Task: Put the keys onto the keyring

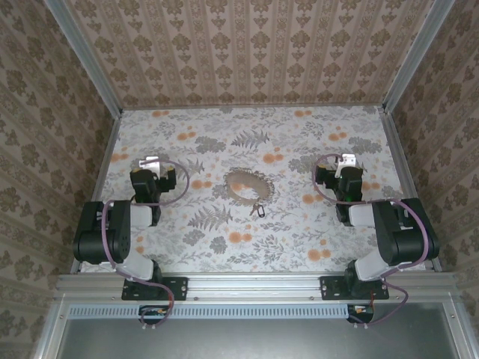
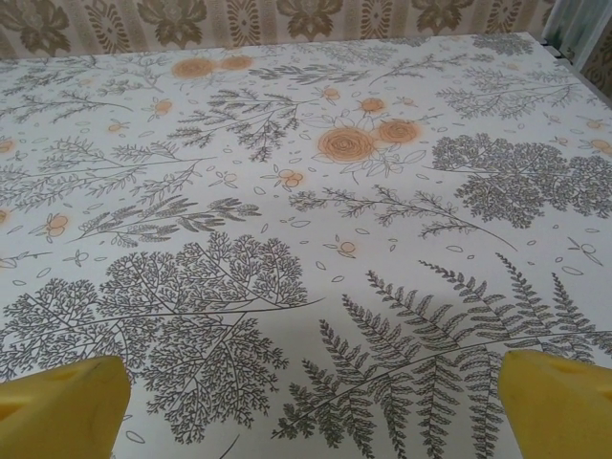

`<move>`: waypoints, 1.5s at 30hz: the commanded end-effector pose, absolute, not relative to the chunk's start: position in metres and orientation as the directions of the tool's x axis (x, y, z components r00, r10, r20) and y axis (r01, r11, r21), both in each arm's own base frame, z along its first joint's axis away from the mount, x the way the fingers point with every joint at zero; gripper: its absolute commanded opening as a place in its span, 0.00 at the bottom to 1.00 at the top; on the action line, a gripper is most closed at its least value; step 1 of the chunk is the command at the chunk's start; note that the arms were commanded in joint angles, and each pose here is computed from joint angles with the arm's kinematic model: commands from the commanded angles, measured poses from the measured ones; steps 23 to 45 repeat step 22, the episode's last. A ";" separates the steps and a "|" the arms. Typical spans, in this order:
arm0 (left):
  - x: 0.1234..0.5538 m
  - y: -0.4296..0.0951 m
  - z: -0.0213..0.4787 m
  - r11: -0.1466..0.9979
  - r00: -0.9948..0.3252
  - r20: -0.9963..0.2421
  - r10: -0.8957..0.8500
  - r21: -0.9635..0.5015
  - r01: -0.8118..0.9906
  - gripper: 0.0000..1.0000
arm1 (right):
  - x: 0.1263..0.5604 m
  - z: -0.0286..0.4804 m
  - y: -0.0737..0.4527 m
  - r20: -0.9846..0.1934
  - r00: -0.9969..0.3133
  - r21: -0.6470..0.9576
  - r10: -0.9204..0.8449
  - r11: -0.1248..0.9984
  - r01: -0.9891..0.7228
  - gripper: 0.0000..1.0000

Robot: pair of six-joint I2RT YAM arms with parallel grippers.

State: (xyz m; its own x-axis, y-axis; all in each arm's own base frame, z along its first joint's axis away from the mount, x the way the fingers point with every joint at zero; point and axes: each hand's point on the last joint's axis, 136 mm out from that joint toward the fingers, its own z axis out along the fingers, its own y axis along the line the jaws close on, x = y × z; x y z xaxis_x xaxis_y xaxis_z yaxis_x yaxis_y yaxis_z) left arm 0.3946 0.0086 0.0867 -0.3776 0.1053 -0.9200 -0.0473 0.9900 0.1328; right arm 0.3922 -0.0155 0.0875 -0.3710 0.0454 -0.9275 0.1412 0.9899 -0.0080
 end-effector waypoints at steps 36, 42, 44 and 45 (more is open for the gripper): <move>0.399 0.005 0.094 0.993 -0.355 -0.931 0.087 0.107 -0.039 1.00 | 0.398 0.099 -0.013 -0.942 -0.333 0.000 0.039 0.993 0.116 1.00; 0.399 0.005 0.094 0.993 -0.355 -0.931 0.087 0.107 -0.039 1.00 | 0.398 0.099 -0.013 -0.942 -0.333 0.000 0.039 0.993 0.116 1.00; 0.399 0.005 0.094 0.993 -0.355 -0.931 0.087 0.107 -0.039 1.00 | 0.398 0.099 -0.013 -0.942 -0.333 0.000 0.039 0.993 0.116 1.00; 0.399 0.005 0.094 0.993 -0.355 -0.931 0.087 0.107 -0.039 1.00 | 0.398 0.099 -0.013 -0.942 -0.333 0.000 0.039 0.993 0.116 1.00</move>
